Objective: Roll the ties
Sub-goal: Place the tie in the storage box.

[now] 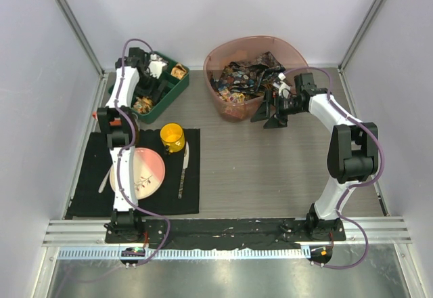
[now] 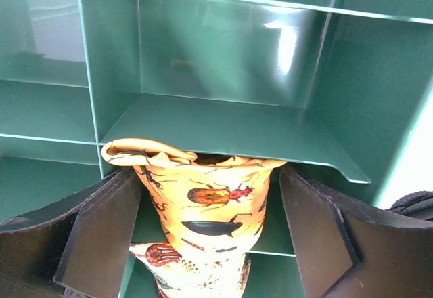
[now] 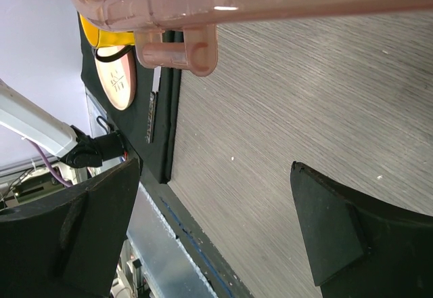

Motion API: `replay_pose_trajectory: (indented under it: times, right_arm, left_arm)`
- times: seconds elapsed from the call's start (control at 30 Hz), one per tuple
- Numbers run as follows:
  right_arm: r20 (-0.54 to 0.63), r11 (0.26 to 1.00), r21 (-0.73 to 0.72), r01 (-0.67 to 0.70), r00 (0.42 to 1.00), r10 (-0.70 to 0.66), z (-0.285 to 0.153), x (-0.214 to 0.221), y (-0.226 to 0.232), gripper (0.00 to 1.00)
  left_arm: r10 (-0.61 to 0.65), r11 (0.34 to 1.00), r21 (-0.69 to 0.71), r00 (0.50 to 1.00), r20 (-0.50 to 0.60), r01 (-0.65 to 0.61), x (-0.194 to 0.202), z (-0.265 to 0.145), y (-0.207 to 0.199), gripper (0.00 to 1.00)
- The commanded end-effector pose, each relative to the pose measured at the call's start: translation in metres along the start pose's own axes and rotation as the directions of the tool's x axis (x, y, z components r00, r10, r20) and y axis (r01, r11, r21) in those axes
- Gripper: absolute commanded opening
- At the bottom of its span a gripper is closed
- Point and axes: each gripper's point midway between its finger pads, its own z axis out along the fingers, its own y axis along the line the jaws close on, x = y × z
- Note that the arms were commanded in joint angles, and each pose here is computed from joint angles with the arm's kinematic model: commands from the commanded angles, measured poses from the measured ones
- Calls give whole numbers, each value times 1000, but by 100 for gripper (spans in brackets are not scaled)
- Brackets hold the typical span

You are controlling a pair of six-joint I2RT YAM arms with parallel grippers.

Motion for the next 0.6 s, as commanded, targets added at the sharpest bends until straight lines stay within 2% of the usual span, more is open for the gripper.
replay_pose_trajectory:
  times: [0.0,0.47,0.57]
  right_arm:
    - [32,998,-32,59,998,-58,-10,-10,18,99]
    - [36,997,-41,62,998,-60,-11,-10,19,99]
    - [34,997,-43,61,998,-60,-10,-10,20,99]
  left_arm:
    - [69,996,-62,996,49,-66,-18,-34,8,86]
    - [114,987,-128,981,155,-94,-46,-85,12,88]
    - [113,986,-139,979,171,-89,-49,-93,12,86]
